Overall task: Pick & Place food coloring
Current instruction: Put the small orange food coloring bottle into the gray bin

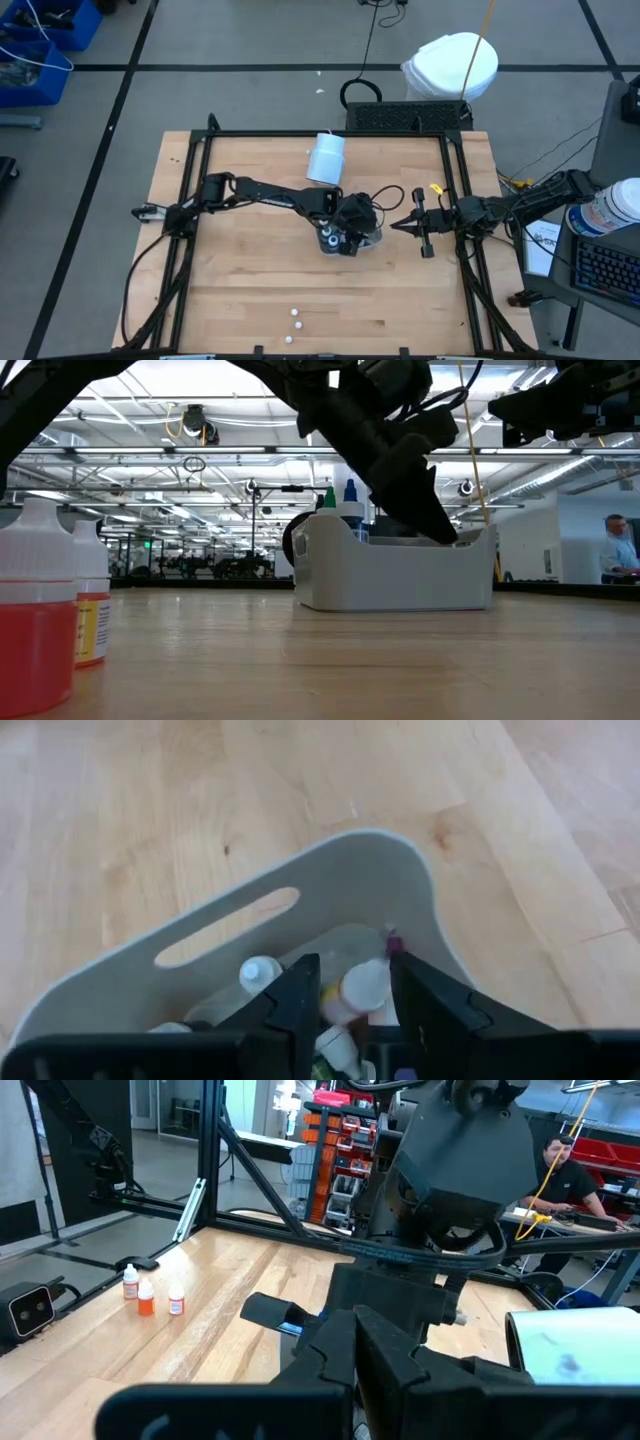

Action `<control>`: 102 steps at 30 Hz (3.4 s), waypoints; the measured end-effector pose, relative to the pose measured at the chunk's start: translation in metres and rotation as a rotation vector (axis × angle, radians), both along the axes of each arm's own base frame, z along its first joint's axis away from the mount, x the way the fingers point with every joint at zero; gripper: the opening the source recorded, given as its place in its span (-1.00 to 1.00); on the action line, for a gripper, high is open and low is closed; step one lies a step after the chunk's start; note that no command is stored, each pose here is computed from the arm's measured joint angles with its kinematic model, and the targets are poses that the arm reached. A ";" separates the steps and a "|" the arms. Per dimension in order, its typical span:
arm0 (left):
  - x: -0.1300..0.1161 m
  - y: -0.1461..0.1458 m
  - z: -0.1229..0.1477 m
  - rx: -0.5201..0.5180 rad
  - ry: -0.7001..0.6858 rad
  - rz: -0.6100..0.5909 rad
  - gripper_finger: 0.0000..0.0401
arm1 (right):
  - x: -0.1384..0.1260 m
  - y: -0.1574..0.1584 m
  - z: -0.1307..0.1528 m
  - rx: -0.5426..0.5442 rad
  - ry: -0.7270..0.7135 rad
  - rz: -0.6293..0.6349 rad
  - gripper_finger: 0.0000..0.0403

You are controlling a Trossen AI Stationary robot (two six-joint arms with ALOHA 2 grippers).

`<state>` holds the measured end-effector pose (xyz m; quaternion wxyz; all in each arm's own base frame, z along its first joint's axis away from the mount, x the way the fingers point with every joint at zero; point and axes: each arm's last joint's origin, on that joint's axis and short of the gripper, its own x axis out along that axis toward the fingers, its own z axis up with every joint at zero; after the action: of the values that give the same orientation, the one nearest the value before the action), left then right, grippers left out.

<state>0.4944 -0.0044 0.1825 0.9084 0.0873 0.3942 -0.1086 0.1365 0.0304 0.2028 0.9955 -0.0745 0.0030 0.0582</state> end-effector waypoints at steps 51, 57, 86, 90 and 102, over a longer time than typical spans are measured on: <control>-0.345 -0.067 -0.030 -0.164 -0.666 0.482 -0.97 | 0.162 0.069 0.031 -0.161 0.327 0.232 -1.00; -0.345 -0.070 -0.032 -0.213 -0.627 0.414 -0.82 | 0.235 0.113 0.019 -0.245 0.400 0.315 -0.99; -0.347 -0.070 -0.040 -0.183 -0.545 0.363 -0.76 | 0.291 0.184 -0.073 -0.173 0.357 0.534 -0.28; -0.347 -0.070 -0.040 -0.194 -0.545 0.369 -0.76 | 0.292 0.183 -0.080 -0.181 0.372 0.488 -0.28; -0.347 -0.070 -0.040 -0.201 -0.545 0.372 -0.76 | 0.291 0.182 -0.086 -0.173 0.424 0.482 -0.30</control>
<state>0.1471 -0.0744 0.1422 0.9886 -0.0501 0.1336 0.0481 0.4276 0.2128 0.1165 0.9203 -0.1435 0.1971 0.3058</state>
